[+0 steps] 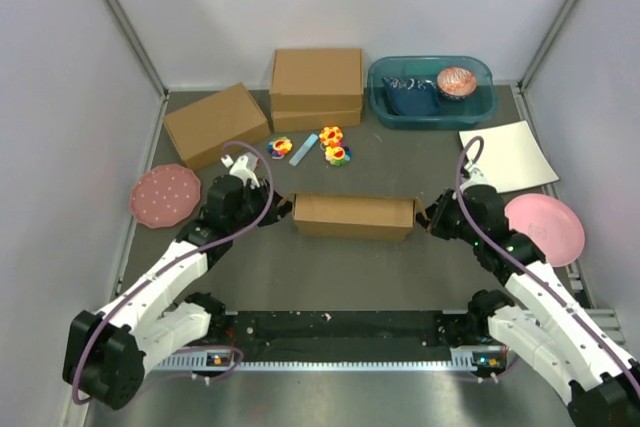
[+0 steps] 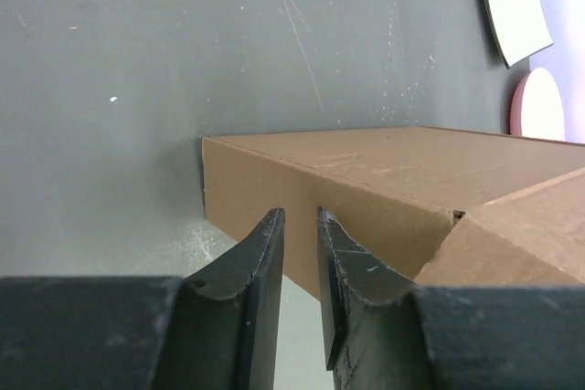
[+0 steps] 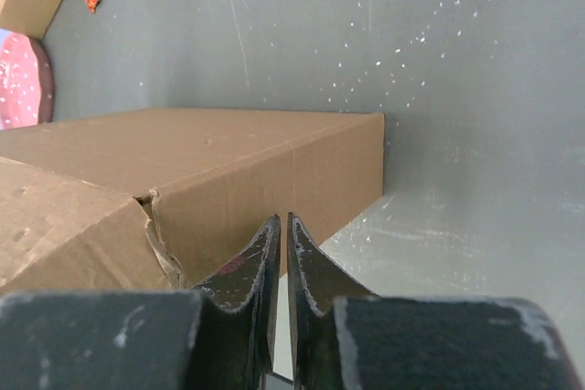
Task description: Fold the paper box
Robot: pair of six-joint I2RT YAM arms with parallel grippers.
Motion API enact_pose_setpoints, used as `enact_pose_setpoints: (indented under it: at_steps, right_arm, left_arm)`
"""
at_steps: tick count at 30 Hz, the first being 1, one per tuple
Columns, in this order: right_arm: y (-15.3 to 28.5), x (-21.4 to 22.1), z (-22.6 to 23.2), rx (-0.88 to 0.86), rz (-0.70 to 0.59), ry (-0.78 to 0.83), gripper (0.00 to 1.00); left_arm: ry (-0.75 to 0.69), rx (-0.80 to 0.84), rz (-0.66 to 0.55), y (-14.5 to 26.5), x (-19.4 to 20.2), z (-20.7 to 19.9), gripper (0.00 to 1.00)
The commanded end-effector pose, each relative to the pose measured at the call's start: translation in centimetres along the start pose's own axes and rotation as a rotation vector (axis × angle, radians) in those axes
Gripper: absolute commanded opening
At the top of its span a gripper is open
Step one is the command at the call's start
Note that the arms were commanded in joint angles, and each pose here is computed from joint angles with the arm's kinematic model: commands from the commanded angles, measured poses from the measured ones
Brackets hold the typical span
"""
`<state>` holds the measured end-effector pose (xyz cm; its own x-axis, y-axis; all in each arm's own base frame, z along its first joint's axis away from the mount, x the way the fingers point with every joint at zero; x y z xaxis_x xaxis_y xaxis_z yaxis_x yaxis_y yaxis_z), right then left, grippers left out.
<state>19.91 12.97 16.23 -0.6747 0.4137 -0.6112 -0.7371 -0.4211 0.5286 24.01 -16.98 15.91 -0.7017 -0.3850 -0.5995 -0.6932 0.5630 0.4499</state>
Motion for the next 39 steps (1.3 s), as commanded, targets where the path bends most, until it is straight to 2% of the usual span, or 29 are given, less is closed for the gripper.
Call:
enact_pose_setpoints:
  at_steps: [1,12,20,23,24,26,27,29,31,33,39]
  right_arm:
    - [1.4,-2.0,1.2,0.007,-0.048,0.091,0.09]
    - [0.6,-4.1,2.6,0.019,-0.05,0.133,0.11]
    - [3.7,-5.1,2.6,0.028,-0.105,0.209,0.13]
    - [5.6,-5.7,4.3,-0.049,-0.108,0.283,0.26]
    - [6.1,-5.8,4.7,-0.062,-0.098,0.303,0.34]
    - [7.4,-6.3,5.5,-0.075,-0.081,0.348,0.41]
    - [7.6,-6.4,5.6,-0.074,-0.071,0.362,0.45]
    - [8.7,-6.9,6.1,-0.08,-0.076,0.399,0.48]
    - [9.2,-7.4,6.5,-0.091,-0.086,0.427,0.52]
    - [8.8,-7.4,6.6,-0.09,-0.07,0.446,0.54]
    - [6.6,-7.3,5.2,-0.017,-0.02,0.47,0.53]
  left_arm:
    - [-0.067,-0.027,-0.104,1.3,-2.7,-1.1,0.27]
    - [-0.043,-0.021,-0.078,-0.2,-3.5,-1.7,0.3]
    - [-0.094,-0.092,-0.096,1.5,-3.4,-0.4,0.3]
    - [-0.118,-0.109,-0.122,2.5,-3.7,-0.4,0.3]
    - [-0.116,-0.129,-0.115,2.9,-3.5,0.0,0.31]
    - [-0.124,-0.145,-0.151,4.0,-3.8,0.1,0.32]
    - [-0.128,-0.155,-0.15,4.3,-3.6,0.3,0.35]
    - [-0.134,-0.161,-0.185,5.3,-3.8,0.3,0.39]
    - [-0.138,-0.185,-0.217,6.2,-4.2,0.4,0.48]
    - [-0.14,-0.195,-0.242,6.7,-4.7,0.4,0.62]
    - [-0.161,-0.196,-0.315,8.1,-7.1,-1.2,0.65]
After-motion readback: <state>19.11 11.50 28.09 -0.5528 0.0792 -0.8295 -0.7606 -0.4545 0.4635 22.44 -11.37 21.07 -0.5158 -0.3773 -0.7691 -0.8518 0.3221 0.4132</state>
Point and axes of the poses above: each gripper's point midway between its finger pads, its own y axis back along the fingers, its own z axis along the line the jaws close on, x = y × z, the point moved 3 cm from there along y, back along the fingers, and after that the axes turned 1 degree about y, right-handed, at the moved point
